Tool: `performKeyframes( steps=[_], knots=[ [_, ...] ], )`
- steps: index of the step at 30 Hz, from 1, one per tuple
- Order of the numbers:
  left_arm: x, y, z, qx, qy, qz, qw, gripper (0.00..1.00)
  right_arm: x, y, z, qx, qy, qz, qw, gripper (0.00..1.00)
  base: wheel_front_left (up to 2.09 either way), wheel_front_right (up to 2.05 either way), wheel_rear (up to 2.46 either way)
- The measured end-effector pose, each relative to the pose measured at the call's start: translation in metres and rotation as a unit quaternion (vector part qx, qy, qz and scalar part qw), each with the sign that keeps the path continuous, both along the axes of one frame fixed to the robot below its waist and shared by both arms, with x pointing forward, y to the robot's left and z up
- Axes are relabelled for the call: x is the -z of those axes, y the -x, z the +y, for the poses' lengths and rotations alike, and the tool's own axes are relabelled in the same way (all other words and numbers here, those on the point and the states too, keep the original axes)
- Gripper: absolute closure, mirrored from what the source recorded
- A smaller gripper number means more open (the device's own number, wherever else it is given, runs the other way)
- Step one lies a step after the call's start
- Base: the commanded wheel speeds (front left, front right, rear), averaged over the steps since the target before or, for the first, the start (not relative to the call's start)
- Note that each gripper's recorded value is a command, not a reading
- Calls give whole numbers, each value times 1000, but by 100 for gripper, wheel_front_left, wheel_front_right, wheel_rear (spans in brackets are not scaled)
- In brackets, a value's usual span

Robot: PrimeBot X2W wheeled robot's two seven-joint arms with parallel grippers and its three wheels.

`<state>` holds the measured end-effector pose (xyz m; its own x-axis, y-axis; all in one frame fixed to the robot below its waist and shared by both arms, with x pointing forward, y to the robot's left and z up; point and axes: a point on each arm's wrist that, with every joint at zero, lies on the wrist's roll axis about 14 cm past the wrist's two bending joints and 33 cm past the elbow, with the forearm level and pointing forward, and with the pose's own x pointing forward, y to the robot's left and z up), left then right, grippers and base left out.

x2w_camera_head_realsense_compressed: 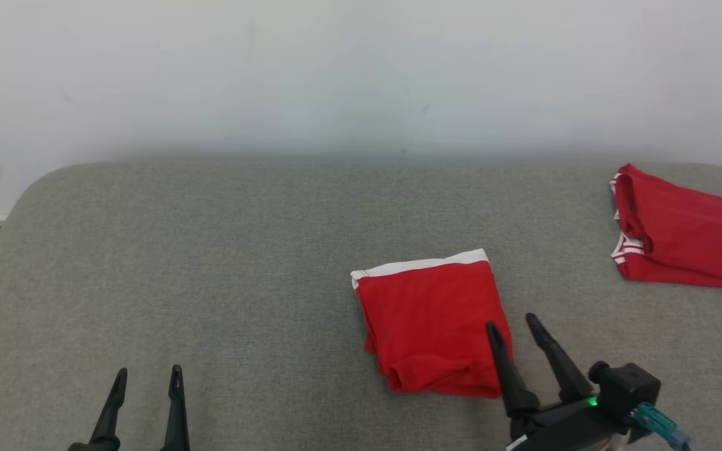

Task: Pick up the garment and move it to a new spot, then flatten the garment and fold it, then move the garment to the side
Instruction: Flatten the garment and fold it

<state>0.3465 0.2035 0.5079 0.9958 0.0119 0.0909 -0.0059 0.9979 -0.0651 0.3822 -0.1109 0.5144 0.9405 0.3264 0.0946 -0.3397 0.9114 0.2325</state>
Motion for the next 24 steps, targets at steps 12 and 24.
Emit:
performKeyframes(
  steps=[12, 24],
  knots=[
    [1, -8, -17, 29, -10, 2, 1000, 0, -6, 23, -65, 112, 26, -23, 993, 0, 0, 0, 0],
    [3, -9, -19, 34, -13, 5, 999, 0, -2, 38, -84, 156, 26, -19, 987, 0, 0, 0, 0]
  ],
)
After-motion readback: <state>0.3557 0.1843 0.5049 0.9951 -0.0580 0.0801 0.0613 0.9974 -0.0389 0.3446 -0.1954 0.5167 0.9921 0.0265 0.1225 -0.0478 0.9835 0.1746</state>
